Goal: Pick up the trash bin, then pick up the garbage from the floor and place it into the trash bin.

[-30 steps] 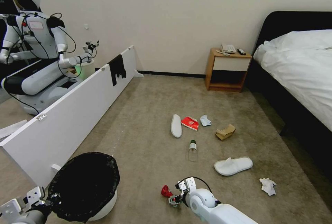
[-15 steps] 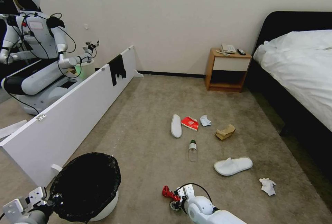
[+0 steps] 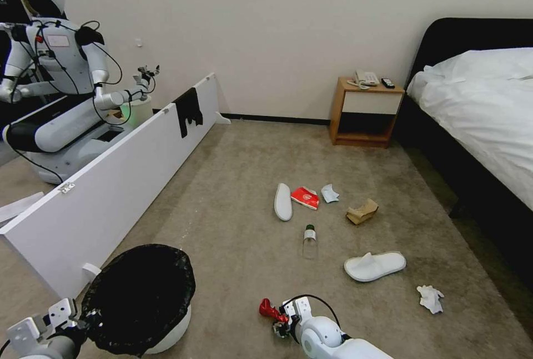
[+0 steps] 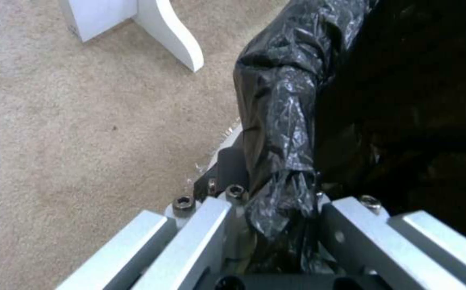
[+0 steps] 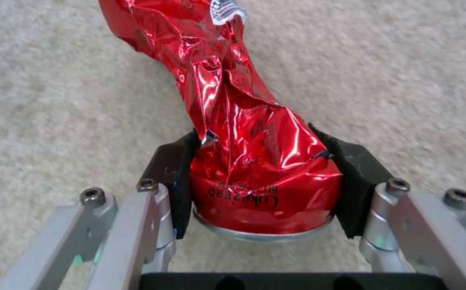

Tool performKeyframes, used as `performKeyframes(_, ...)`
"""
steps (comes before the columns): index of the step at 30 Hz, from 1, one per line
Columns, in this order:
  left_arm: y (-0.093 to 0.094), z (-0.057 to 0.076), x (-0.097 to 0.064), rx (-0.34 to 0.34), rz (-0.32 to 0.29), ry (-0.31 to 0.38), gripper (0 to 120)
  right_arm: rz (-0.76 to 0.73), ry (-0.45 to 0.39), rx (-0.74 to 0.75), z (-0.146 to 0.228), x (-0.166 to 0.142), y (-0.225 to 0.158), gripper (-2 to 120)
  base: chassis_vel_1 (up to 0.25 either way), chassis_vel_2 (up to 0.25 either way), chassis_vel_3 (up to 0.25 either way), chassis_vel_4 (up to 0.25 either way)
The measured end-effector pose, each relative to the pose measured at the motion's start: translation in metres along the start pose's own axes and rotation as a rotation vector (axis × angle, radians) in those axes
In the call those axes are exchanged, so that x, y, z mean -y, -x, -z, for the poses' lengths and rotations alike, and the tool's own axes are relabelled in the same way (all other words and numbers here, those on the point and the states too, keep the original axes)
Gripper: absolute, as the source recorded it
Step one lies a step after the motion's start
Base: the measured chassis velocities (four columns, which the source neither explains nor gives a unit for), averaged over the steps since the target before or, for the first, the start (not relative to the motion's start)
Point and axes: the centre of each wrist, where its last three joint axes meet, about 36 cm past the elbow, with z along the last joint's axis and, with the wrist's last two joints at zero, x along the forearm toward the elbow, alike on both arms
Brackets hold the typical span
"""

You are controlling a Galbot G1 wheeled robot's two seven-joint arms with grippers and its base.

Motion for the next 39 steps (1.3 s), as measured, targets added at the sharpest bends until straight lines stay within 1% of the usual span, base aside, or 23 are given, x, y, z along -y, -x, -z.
performKeyframes(7,0.003,0.0,0.002,-0.003,-0.002,0.003,1,-0.014,-0.007,0.009,-0.004,0.01,-0.009,49,0.0,0.0,0.0,0.0)
performKeyframes(10,0.002,-0.001,0.003,-0.004,-0.003,0.008,1,-0.03,-0.011,0.029,-0.002,0.02,-0.02,49,0.0,0.0,0.0,0.0)
performKeyframes(12,0.001,-0.001,0.004,-0.003,-0.005,0.011,1,-0.036,-0.01,0.048,0.002,0.028,-0.03,49,0.0,0.0,0.0,0.0)
performKeyframes(13,0.0,-0.001,0.007,-0.002,-0.011,0.014,1,-0.046,-0.003,0.076,0.009,0.04,-0.045,49,0.0,0.0,0.0,0.0)
performKeyframes(14,0.0,-0.001,0.007,-0.002,-0.011,0.014,1,-0.046,-0.003,0.076,0.009,0.04,-0.045,49,0.0,0.0,0.0,0.0)
performKeyframes(16,-0.003,-0.001,0.011,-0.001,-0.026,0.017,1,-0.065,0.0,0.13,0.018,0.056,-0.073,49,0.0,0.0,0.0,0.0)
performKeyframes(17,-0.003,-0.001,0.011,-0.001,-0.026,0.017,1,-0.065,0.0,0.13,0.018,0.056,-0.073,49,0.0,0.0,0.0,0.0)
performKeyframes(19,-0.006,-0.003,0.016,-0.005,-0.045,0.023,1,-0.061,0.009,0.232,0.031,0.068,-0.114,49,0.0,0.0,0.0,0.0)
performKeyframes(20,-0.006,-0.003,0.016,-0.005,-0.045,0.023,1,-0.061,0.009,0.232,0.031,0.068,-0.114,49,0.0,0.0,0.0,0.0)
performKeyframes(21,-0.009,-0.003,0.019,-0.006,-0.057,0.033,1,-0.03,0.019,0.326,0.044,0.069,-0.15,49,0.0,0.0,0.0,0.0)
performKeyframes(22,-0.011,-0.002,0.021,-0.005,-0.062,0.036,1,-0.014,0.023,0.374,0.05,0.069,-0.168,49,0.0,0.0,0.0,0.0)
performKeyframes(23,-0.011,-0.002,0.021,-0.005,-0.062,0.036,1,-0.014,0.023,0.374,0.05,0.069,-0.168,49,0.0,0.0,0.0,0.0)
performKeyframes(25,-0.015,-0.001,0.025,-0.002,-0.079,0.046,1,0.02,0.019,0.491,0.062,0.072,-0.207,49,0.0,0.0,0.0,0.0)
performKeyframes(26,-0.015,-0.001,0.025,-0.002,-0.079,0.046,1,0.02,0.019,0.491,0.062,0.072,-0.207,49,0.0,0.0,0.0,0.0)
performKeyframes(27,-0.017,-0.001,0.027,-0.002,-0.086,0.051,1,0.036,0.008,0.56,0.068,0.075,-0.226,49,0.0,0.0,0.0,0.0)
performKeyframes(28,-0.017,-0.001,0.027,-0.002,-0.086,0.051,1,0.036,0.008,0.56,0.068,0.075,-0.226,49,0.0,0.0,0.0,0.0)
performKeyframes(29,-0.018,-0.002,0.029,-0.002,-0.093,0.055,1,0.066,-0.007,0.624,0.073,0.076,-0.241,49,0.0,0.0,0.0,0.0)
performKeyframes(30,-0.018,-0.002,0.029,-0.002,-0.093,0.055,1,0.066,-0.007,0.624,0.073,0.076,-0.241,49,0.0,0.0,0.0,0.0)
performKeyframes(32,-0.021,-0.003,0.032,-0.005,-0.102,0.063,1,0.147,-0.03,0.722,0.079,0.072,-0.26,49,0.0,0.0,0.0,0.0)
performKeyframes(33,-0.023,-0.003,0.034,-0.005,-0.107,0.068,1,0.206,-0.045,0.783,0.086,0.065,-0.271,49,0.0,0.0,0.0,0.0)
performKeyframes(34,-0.023,-0.003,0.034,-0.005,-0.107,0.068,1,0.206,-0.045,0.783,0.086,0.065,-0.271,49,0.0,0.0,0.0,0.0)
performKeyframes(36,-0.026,-0.003,0.036,-0.003,-0.115,0.079,1,0.296,-0.075,0.855,0.098,0.052,-0.29,49,0.0,0.0,0.0,0.0)
performKeyframes(39,-0.027,-0.004,0.038,-0.003,-0.12,0.087,1,0.353,-0.105,0.889,0.106,0.039,-0.304,49,0.0,0.0,0.0,0.0)
